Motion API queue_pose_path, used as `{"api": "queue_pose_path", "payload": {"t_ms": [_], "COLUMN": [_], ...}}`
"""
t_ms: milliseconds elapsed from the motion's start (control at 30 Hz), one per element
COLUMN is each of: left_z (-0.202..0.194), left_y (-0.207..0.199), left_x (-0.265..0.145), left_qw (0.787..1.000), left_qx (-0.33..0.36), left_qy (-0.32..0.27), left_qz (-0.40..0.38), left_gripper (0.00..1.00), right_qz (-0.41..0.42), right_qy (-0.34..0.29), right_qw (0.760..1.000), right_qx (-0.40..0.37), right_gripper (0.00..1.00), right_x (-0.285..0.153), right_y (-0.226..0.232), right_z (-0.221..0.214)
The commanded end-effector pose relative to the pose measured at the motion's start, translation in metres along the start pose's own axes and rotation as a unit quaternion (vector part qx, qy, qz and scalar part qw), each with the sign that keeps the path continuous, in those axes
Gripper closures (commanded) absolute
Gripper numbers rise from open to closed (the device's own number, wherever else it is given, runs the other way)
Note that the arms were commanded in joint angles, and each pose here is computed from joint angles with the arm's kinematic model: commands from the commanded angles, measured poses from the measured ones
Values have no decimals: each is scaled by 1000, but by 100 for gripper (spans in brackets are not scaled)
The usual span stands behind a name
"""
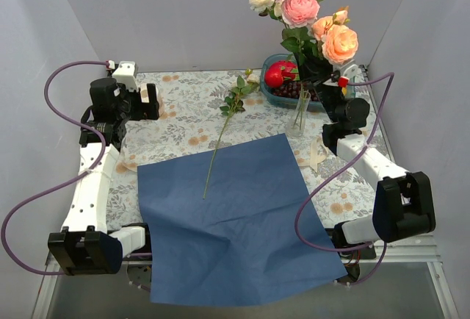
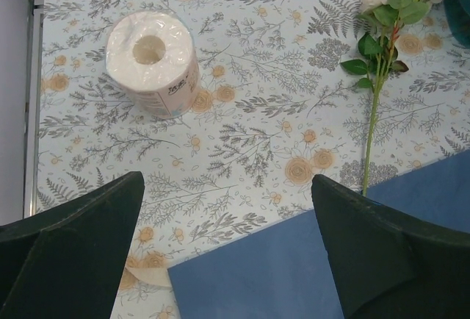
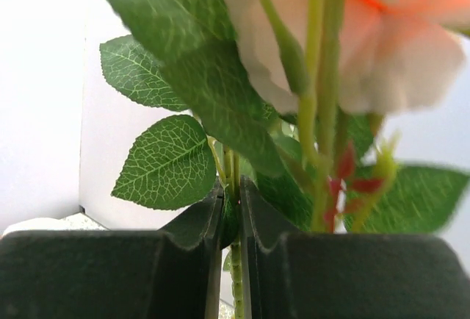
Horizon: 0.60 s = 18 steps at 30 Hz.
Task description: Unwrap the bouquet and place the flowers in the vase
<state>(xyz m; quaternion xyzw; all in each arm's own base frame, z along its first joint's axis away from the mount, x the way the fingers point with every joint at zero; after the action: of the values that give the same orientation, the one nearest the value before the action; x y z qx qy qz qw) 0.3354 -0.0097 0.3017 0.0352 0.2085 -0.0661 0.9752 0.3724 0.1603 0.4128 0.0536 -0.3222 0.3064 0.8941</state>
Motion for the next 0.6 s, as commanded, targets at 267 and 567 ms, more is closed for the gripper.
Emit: {"api": "queue_pose_path", "payload": {"t_ms": [267, 567], "left_z": [-8, -9], "left_y": [2, 3], "left_x": [9, 10], "left_qw": [1000, 1000], "left_qx": [7, 10], "left_qy": [3, 5], "left_qz": [0, 2], "left_gripper": [2, 2], "right_qz": [48, 39], "right_qy": [-165, -148], "right_qw": [984, 987], "right_qx": [-51, -51], "right_gripper": [99, 99], "right_x": [30, 22], "right_y": [5, -2], "right_z": [92, 78]}}
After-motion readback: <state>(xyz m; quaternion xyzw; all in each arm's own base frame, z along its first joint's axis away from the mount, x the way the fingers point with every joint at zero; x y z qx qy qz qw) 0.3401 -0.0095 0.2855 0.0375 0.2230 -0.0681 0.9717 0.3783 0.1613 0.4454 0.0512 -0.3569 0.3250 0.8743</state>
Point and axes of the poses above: each gripper's point midway between its finger pads, its own x axis out along the fingers, its own y axis along the line the jaws close on, z = x × y, the point moved 3 cm from there along -x, back along the fingers, and after that the axes turned 4 degrees about x, right-handed, at the moved point
